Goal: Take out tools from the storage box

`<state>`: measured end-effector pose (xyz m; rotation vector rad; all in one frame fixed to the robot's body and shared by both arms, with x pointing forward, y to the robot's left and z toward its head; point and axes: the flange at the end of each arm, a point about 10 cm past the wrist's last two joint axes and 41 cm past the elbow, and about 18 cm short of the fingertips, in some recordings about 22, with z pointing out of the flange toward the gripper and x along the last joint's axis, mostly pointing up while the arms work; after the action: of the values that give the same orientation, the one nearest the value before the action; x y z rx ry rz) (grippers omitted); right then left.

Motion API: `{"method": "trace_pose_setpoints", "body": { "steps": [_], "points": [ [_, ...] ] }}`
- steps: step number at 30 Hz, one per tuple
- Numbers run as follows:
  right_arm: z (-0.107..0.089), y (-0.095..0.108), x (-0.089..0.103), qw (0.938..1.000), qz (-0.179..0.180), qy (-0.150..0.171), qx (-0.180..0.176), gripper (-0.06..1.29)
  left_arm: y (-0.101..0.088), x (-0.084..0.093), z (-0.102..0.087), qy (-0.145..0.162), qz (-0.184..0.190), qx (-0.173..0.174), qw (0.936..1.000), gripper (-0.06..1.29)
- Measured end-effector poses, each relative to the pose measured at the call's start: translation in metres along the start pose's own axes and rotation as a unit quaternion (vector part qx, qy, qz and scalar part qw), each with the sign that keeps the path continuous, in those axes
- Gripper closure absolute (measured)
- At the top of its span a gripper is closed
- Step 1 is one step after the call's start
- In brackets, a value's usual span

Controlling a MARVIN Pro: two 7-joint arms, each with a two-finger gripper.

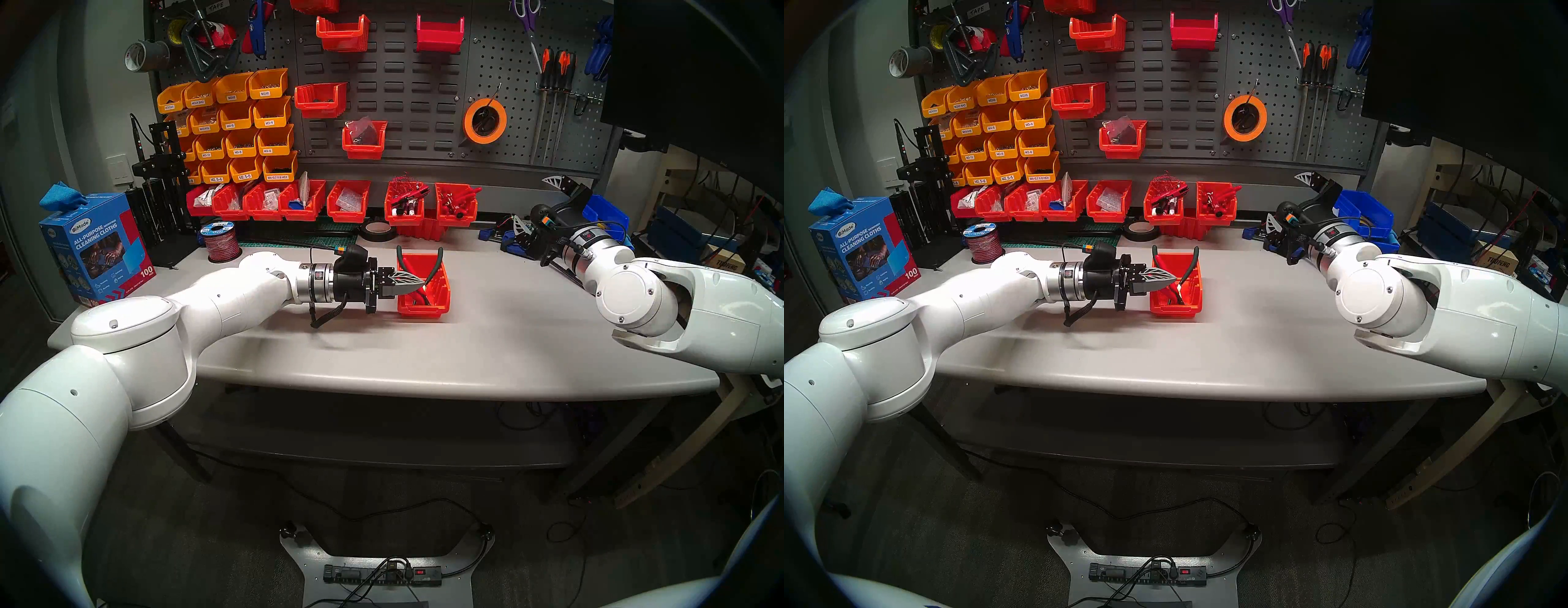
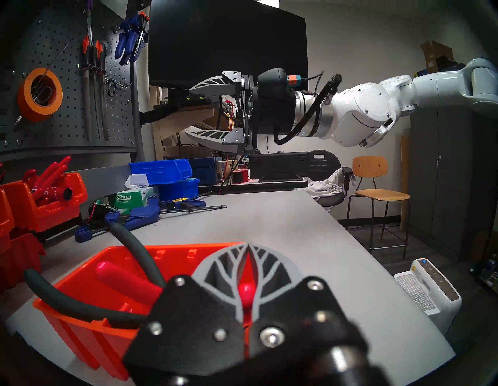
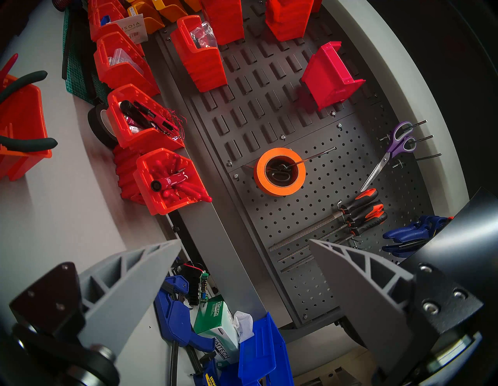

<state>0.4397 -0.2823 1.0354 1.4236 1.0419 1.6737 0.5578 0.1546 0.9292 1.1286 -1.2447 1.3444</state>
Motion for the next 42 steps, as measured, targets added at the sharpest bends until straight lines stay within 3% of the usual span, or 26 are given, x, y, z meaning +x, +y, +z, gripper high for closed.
{"method": "trace_pose_setpoints", "body": {
  "steps": [12, 16, 23, 33, 42],
  "points": [
    [0.0, 0.0, 0.0, 1.0, 0.0, 0.0, 0.0, -0.01, -0.017, 0.048, 0.007, 0.074, 0.048, 0.031, 0.9956, 1.24],
    [0.0, 0.0, 0.0, 1.0, 0.0, 0.0, 0.0, -0.01, -0.025, 0.067, -0.002, 0.095, 0.071, 0.055, 0.9915, 1.24],
    [0.0, 0.0, 0.0, 1.0, 0.0, 0.0, 0.0, -0.01, -0.032, 0.081, -0.028, 0.11, 0.095, 0.094, 0.985, 1.24],
    [0.0, 0.0, 0.0, 1.0, 0.0, 0.0, 0.0, -0.01, -0.024, 0.07, -0.072, 0.106, 0.117, 0.149, 0.9761, 1.24],
    [0.0, 0.0, 0.0, 1.0, 0.0, 0.0, 0.0, -0.01, 0.0, 0.036, -0.104, 0.069, 0.128, 0.176, 0.9735, 1.24]
  ]
}}
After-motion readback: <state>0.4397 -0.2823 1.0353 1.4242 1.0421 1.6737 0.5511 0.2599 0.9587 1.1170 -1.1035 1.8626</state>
